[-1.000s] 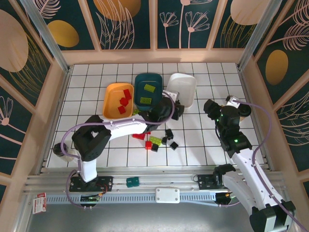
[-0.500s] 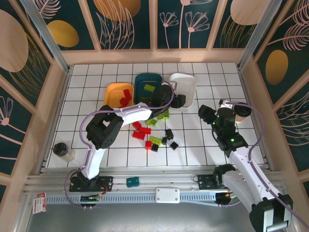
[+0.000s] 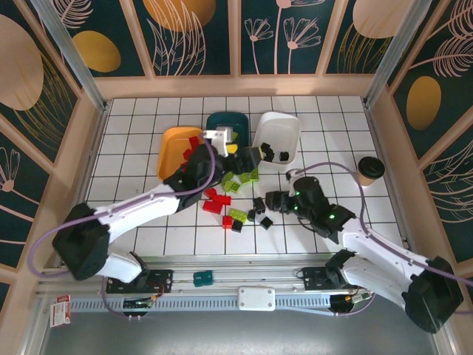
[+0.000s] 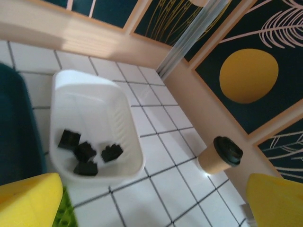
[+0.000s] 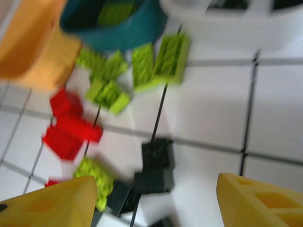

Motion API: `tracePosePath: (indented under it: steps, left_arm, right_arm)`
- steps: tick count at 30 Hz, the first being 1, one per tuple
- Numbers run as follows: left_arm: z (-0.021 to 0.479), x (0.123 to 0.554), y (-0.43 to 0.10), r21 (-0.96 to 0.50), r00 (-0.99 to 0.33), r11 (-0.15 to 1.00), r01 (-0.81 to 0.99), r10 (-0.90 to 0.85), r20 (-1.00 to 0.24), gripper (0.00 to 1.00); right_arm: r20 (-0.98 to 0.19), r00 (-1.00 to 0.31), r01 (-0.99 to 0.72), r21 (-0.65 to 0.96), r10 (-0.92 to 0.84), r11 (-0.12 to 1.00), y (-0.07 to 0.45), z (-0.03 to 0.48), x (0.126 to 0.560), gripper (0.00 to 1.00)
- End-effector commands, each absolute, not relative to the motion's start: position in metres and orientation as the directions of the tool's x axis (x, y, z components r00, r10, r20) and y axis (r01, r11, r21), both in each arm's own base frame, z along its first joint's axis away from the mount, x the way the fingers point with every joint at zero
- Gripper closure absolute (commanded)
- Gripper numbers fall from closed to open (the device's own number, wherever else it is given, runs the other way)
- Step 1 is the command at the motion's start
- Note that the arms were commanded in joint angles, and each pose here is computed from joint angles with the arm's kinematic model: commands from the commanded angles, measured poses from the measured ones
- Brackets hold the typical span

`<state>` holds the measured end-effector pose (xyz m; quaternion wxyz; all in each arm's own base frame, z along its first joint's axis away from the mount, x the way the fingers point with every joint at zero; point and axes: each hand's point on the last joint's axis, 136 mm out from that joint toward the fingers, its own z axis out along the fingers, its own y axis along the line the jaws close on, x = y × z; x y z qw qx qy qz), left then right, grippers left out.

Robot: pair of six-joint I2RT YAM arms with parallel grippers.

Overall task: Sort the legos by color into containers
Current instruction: Pick up the lego from the bottom-center of the table.

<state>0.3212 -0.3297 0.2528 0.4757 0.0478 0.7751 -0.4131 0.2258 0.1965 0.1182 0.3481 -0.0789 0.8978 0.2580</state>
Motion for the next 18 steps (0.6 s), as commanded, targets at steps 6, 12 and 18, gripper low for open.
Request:
tracePosePath:
  steps: [6,12,18]
  left_arm:
    - [0.207,0.268,-0.264,-0.643,-0.597,0.672,0.367,-0.36,-0.717,0.01]
    - [0.175,0.24,-0.218,-0.673,-0.598,0.688,0.273,-0.427,-0.679,0.01]
    - [0.159,0.225,-0.187,-0.68,-0.584,0.703,0.208,-0.468,-0.663,0.01]
  right_arm:
    - [-0.534,-0.834,-0.354,0.321,-0.141,0.878,0.208,0.052,0.179,0.32]
    - [-0.519,-0.836,-0.357,0.272,-0.176,0.894,0.213,0.037,0.182,0.32]
    - [-0.493,-0.839,-0.377,0.224,-0.229,0.899,0.22,0.026,0.18,0.38]
